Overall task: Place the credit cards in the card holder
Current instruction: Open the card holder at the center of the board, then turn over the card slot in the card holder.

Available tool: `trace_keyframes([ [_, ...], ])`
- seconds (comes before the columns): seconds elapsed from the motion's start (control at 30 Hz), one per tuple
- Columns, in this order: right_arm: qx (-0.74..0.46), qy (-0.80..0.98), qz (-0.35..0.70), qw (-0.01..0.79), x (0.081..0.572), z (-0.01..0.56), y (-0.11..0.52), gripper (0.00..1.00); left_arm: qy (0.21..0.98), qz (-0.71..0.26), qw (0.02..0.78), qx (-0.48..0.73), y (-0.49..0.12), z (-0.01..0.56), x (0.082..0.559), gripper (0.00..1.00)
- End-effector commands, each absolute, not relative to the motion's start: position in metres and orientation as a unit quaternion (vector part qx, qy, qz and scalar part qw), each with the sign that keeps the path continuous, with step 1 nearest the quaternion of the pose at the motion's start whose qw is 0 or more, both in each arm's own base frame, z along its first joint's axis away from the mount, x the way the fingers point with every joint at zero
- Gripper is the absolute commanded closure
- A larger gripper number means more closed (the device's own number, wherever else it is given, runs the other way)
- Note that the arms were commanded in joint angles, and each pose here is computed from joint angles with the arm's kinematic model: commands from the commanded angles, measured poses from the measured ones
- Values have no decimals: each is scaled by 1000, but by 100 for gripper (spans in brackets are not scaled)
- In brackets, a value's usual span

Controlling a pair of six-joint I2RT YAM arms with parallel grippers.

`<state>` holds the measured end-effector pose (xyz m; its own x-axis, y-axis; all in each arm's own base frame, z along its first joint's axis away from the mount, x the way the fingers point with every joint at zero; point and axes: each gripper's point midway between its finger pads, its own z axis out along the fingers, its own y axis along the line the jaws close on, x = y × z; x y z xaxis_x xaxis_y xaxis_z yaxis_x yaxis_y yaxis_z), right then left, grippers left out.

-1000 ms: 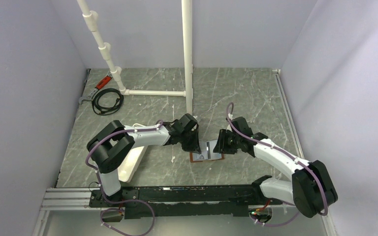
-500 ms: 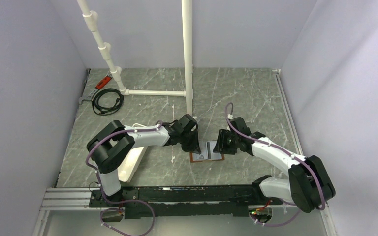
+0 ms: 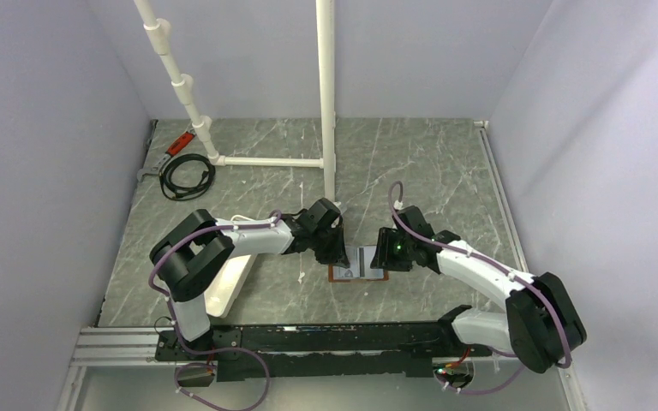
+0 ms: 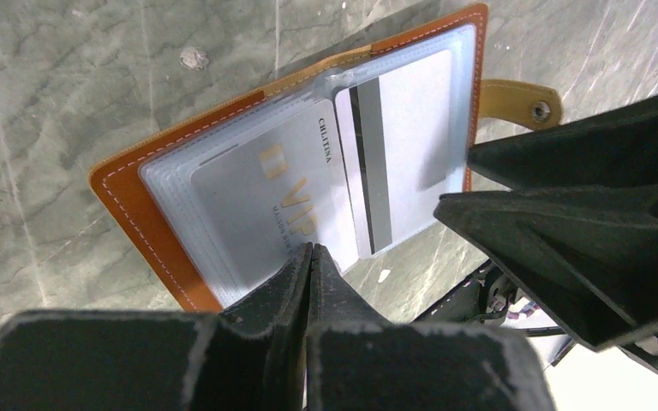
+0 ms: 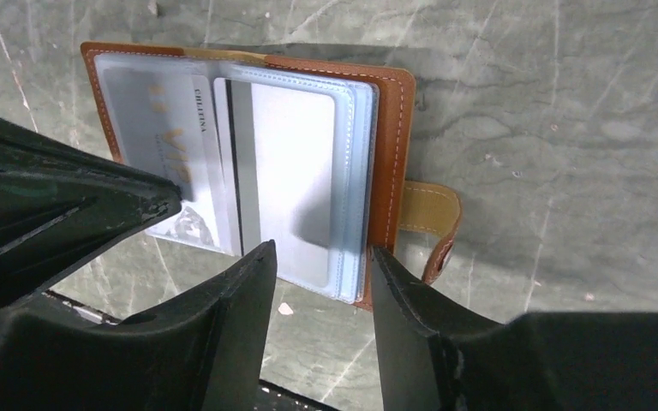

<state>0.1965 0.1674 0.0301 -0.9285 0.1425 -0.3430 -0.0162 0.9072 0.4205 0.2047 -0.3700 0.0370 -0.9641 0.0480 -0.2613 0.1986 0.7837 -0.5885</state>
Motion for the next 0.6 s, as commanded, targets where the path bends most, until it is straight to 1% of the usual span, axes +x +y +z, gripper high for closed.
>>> trace_keyframes([
  [0.0,25,954,177,243,212,64,160,52,935,-327,124,61,-368,43,205,93],
  [0.13,11,942,234,240,206,76,177,51,935,-328,123,60,-369,42,205,93],
  [0.23,10,940,257,227,203,71,187,56,935,-328,122,60,-369,42,205,93],
  [0.33,14,943,249,221,203,61,185,57,935,-327,123,61,-368,43,205,93],
  [0.57,16,951,231,208,199,41,179,57,934,-328,125,60,-369,44,205,93],
])
